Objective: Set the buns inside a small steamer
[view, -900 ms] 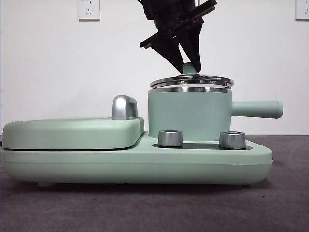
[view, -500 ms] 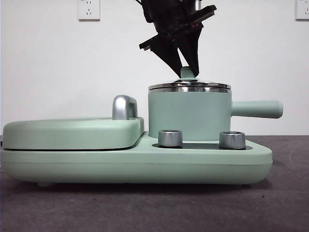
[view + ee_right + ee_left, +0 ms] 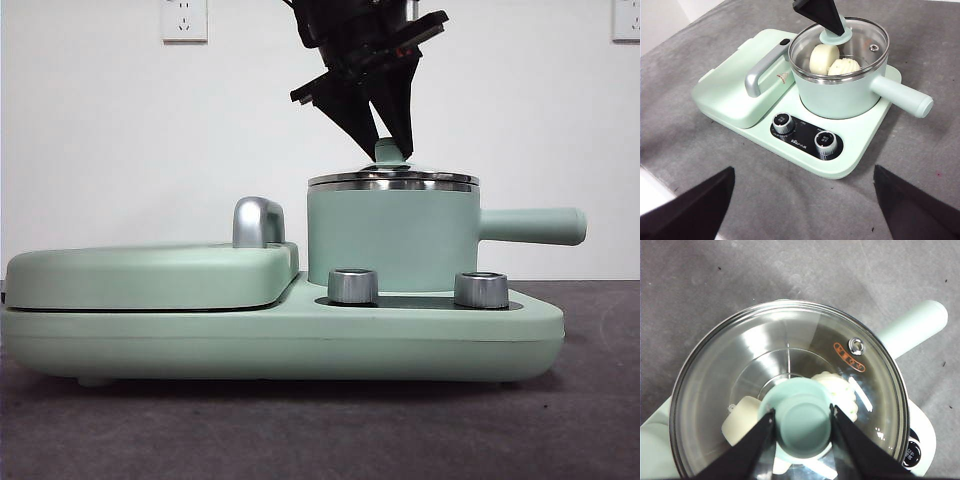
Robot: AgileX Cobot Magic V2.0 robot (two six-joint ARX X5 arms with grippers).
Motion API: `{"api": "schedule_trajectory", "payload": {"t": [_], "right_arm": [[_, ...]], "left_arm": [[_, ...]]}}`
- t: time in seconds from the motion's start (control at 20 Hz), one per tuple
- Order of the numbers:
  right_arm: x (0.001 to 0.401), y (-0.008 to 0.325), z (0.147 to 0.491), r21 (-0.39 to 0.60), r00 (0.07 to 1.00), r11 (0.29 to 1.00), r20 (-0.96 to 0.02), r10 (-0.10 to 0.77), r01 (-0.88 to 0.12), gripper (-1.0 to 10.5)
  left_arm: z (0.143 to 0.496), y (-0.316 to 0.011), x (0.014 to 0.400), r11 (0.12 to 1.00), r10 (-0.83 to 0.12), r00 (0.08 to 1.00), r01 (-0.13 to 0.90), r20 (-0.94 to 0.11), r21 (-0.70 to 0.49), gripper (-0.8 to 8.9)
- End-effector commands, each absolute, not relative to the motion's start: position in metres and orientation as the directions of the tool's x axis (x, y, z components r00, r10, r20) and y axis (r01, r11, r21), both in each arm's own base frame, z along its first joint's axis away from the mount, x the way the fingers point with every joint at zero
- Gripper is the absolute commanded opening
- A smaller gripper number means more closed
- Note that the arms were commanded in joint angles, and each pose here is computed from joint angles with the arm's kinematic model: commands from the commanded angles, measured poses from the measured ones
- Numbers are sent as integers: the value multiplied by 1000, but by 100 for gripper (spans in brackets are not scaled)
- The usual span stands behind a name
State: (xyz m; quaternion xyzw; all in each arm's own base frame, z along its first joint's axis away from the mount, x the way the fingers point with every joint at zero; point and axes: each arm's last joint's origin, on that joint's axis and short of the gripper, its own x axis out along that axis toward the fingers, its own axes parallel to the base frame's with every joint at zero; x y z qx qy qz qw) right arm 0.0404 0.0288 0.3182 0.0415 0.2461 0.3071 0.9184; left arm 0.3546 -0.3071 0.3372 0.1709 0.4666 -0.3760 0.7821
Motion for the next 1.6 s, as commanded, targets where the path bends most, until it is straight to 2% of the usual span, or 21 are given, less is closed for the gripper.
{"api": "schedule_trajectory", "payload": {"t": [0.05,0.1,0.15,0.2,0.35,0.45,0.6,0.75,0.95,1.05,1.25,1.6], "right_arm": [[39,29,322,216,694,801,-406,594,-559,442],[39,29,322,216,694,801,-406,594,-559,442],[39,29,322,216,694,801,-407,594,-558,442],[39,29,322,216,694,801,-407,594,-558,442],[39,29,322,217,693,801,-410,593,-558,442],[39,29,322,217,692,801,-411,593,-557,442],[39,29,321,220,687,799,-416,596,-560,442],[38,29,321,235,661,774,-411,628,-588,442],[37,31,322,248,615,724,-396,682,-644,442],[37,32,323,241,593,698,-387,706,-674,442],[36,34,325,243,555,649,-357,751,-721,442],[35,36,329,258,505,585,-316,803,-769,442]], "left_arm": [[330,-317,356,664,-435,285,742,-854,-90,240],[331,-317,356,665,-436,285,741,-854,-92,388],[334,-315,353,678,-433,282,728,-856,-103,477],[339,-312,350,684,-431,279,721,-858,-109,510],[366,-291,335,717,-418,275,685,-866,-128,508],[391,-276,322,746,-442,298,646,-846,-162,501],[433,-249,293,724,-513,326,662,-794,-195,496],[451,-219,252,710,-507,312,680,-804,-184,496],[434,-179,199,680,-461,229,712,-857,-176,496],[422,-162,180,683,-460,227,708,-858,-179,496],[402,-138,152,691,-515,291,697,-806,-190,496],[358,-99,107,712,-627,424,653,-653,-260,496]]}}
